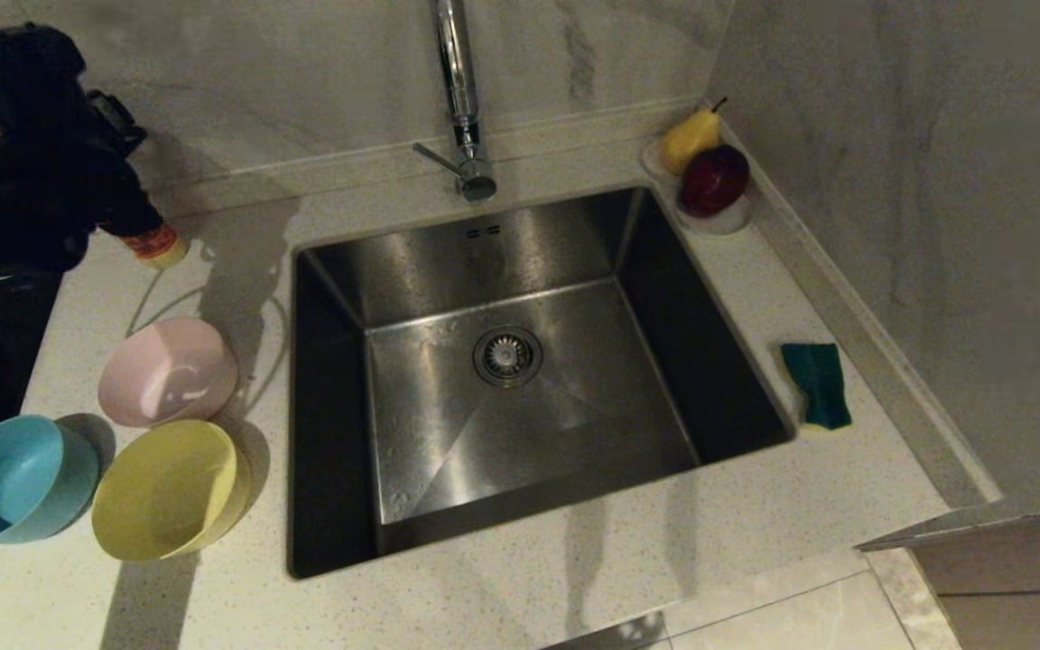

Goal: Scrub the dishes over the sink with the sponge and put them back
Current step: Place the dish soap on the table, then turn on the faucet

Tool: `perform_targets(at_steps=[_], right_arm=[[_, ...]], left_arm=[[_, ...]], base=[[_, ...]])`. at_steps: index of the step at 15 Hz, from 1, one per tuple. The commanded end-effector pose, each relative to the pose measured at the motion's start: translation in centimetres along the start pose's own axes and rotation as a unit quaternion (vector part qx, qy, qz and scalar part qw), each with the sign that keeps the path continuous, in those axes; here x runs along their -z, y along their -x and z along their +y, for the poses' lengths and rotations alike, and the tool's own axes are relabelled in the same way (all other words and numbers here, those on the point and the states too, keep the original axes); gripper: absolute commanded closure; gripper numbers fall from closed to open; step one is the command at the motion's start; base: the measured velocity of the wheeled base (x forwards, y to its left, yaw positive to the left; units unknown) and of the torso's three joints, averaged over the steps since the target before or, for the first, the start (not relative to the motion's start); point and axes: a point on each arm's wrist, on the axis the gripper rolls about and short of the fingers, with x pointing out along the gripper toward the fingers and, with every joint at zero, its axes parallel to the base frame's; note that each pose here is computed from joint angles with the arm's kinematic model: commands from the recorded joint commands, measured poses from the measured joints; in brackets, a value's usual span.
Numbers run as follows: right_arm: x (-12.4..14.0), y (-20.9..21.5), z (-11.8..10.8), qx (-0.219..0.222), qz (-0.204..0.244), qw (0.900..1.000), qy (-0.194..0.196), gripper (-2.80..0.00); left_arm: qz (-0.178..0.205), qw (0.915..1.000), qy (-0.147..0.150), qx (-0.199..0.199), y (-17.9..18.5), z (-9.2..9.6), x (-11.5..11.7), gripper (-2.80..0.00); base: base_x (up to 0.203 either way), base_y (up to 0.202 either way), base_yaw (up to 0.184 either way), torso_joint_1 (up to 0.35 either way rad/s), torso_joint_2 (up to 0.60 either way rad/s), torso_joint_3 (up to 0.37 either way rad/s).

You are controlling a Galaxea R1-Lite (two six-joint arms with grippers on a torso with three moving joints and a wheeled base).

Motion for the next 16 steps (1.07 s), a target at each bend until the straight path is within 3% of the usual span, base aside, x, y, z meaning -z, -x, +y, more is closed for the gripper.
perform_targets(at_steps=[1,5,6,9,12,14,16], right_arm=[[0.0,0.0,0.0,0.000,0.000,1.000,0.000,0.00],[0.0,0.0,0.0,0.000,-0.001,1.000,0.000,0.00],[0.0,0.0,0.0,0.000,-0.001,1.000,0.000,0.00],[0.0,0.0,0.0,0.000,-0.001,1.000,0.000,0.00],[0.0,0.0,0.0,0.000,0.000,1.000,0.000,0.00],[0.0,0.0,0.0,0.000,-0.001,1.000,0.000,0.00],[0.0,0.0,0.0,0.000,-0.001,1.000,0.000,0.00]], left_arm=[[-0.034,0.9992,0.017,0.015,3.2,1.3,-6.1,-2.80],[-0.073,0.9959,0.032,0.043,7.4,3.7,-12.6,-2.80],[-0.086,0.9944,0.037,0.048,8.7,4.5,-14.4,0.00],[-0.094,0.9919,0.036,0.077,12.7,7.4,-18.5,0.00],[-0.021,0.9929,-0.019,0.116,16.2,10.2,-19.0,0.00],[0.009,0.9855,-0.026,0.167,18.6,12.0,-19.6,0.00],[0.052,0.9678,-0.040,0.243,20.5,13.3,-20.0,0.00]], base=[[0.000,0.000,0.000,0.000,0.00,0.000],[0.000,0.000,0.000,0.000,0.00,0.000],[0.000,0.000,0.000,0.000,0.00,0.000],[0.000,0.000,0.000,0.000,0.00,0.000],[0.000,0.000,0.000,0.000,0.00,0.000],[0.000,0.000,0.000,0.000,0.00,0.000],[0.000,0.000,0.000,0.000,0.00,0.000]])
